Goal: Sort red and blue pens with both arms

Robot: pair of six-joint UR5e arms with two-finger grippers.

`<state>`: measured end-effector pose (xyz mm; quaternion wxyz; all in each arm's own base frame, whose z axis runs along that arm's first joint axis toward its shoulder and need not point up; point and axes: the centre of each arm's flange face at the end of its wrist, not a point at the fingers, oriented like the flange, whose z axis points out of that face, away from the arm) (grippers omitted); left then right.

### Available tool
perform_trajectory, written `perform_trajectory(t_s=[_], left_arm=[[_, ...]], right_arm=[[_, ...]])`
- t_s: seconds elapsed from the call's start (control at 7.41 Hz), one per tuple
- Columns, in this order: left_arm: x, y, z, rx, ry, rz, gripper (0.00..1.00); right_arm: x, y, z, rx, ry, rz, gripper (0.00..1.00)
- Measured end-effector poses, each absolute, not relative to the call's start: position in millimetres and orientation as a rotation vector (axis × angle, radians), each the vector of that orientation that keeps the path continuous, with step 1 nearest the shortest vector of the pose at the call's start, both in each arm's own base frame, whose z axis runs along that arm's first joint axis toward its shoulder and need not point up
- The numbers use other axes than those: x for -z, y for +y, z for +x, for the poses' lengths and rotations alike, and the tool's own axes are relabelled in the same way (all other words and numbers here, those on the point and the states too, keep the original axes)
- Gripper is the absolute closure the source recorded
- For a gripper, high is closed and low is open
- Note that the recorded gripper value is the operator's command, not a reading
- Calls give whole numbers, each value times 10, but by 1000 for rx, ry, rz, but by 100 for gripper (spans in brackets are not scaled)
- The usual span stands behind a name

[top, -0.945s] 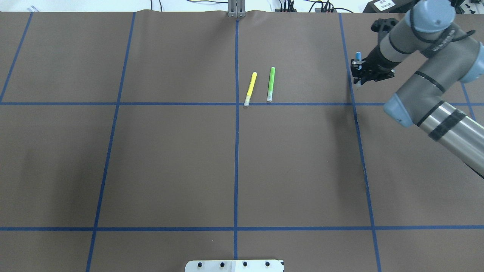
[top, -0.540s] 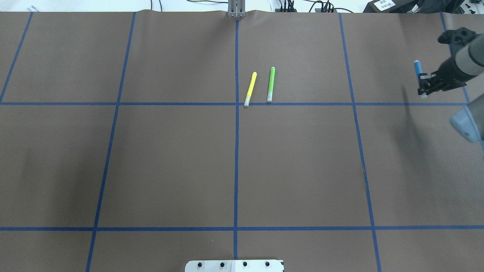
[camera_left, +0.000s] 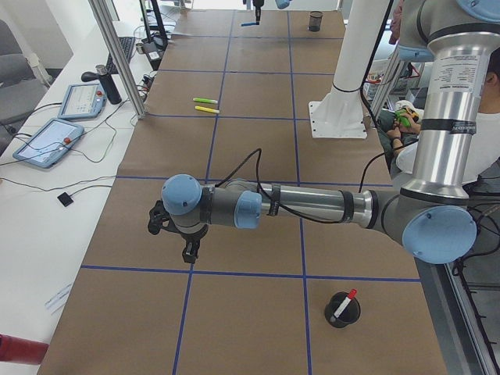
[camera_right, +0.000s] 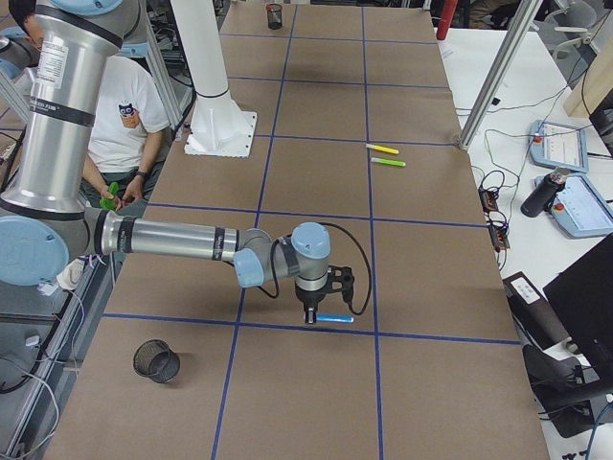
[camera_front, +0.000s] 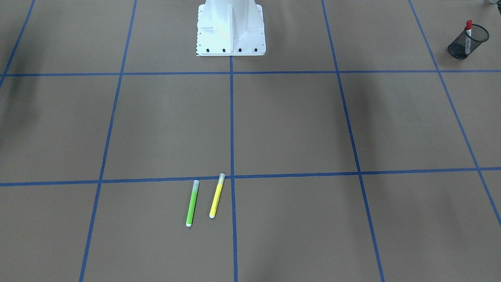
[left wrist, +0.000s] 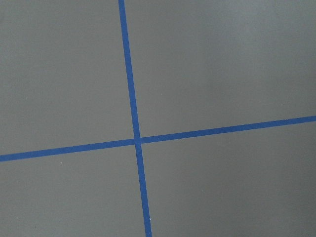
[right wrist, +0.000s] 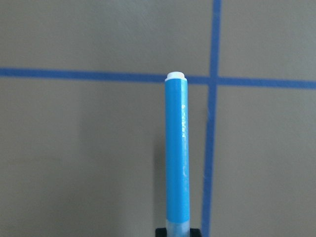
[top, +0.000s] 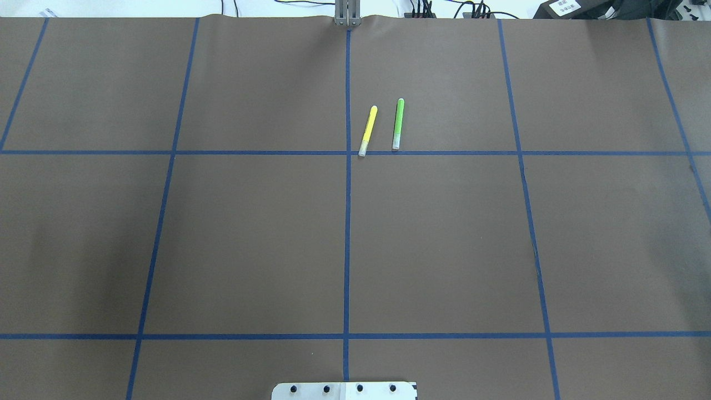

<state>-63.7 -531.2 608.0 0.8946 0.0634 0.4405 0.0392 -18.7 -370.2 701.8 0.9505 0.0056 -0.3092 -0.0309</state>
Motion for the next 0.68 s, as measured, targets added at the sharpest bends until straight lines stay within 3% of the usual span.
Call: perform_trajectory(t_s=[0.4, 0.68], left_arm=[[-5995, -5164, -634, -96, 912, 162, 0], [-5837, -5083, -626, -111, 922, 191, 0]], right_arm=[[-7469, -2553, 222, 168, -687, -166, 100], [-7301, -2297, 453, 219, -708, -301, 100]])
